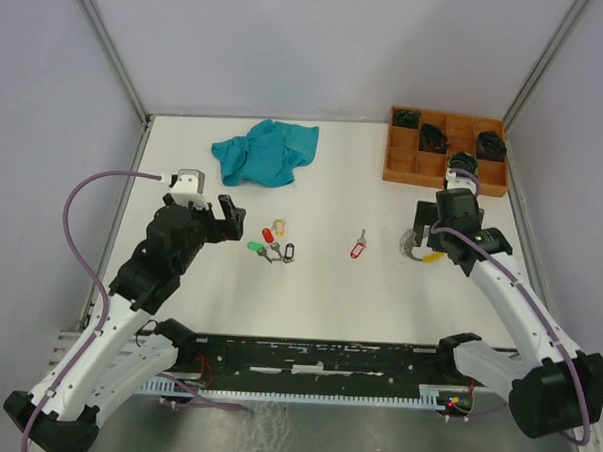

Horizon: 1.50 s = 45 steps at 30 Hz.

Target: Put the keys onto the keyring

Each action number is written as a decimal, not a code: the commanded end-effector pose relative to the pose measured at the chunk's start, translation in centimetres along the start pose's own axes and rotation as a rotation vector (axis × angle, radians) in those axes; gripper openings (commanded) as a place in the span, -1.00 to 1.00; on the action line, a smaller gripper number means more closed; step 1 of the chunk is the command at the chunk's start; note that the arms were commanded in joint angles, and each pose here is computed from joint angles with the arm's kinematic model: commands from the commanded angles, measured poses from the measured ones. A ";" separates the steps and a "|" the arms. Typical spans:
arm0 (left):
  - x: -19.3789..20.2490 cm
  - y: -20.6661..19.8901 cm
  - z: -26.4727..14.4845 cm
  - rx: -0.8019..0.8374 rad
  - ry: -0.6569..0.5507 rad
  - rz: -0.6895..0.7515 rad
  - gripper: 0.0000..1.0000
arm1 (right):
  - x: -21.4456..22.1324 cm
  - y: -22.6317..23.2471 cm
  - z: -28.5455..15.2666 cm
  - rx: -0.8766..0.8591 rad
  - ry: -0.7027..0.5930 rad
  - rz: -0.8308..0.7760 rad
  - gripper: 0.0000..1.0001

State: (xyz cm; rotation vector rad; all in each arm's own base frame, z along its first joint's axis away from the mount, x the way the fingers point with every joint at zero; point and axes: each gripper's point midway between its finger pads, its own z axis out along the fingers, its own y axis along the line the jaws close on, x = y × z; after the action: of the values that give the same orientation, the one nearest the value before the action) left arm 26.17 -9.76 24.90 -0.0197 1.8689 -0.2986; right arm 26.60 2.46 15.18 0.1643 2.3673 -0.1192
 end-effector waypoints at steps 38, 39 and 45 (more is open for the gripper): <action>-0.6 -1.9 -0.5 0.113 -0.046 0.075 0.99 | 8.3 7.2 13.3 -0.103 0.378 0.120 0.37; -0.7 -1.9 -0.5 0.114 -0.047 0.073 0.98 | 8.6 7.4 13.1 -0.109 0.382 0.107 0.33; -0.8 -2.4 -0.6 0.134 -0.049 0.068 0.99 | 10.7 9.5 11.5 -0.160 0.419 0.010 0.22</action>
State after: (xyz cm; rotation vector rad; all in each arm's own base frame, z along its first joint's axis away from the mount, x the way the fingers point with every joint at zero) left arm 25.43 -11.20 24.78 0.0850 1.8562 -0.3483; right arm 33.10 9.75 1.57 0.2306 2.6139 0.1178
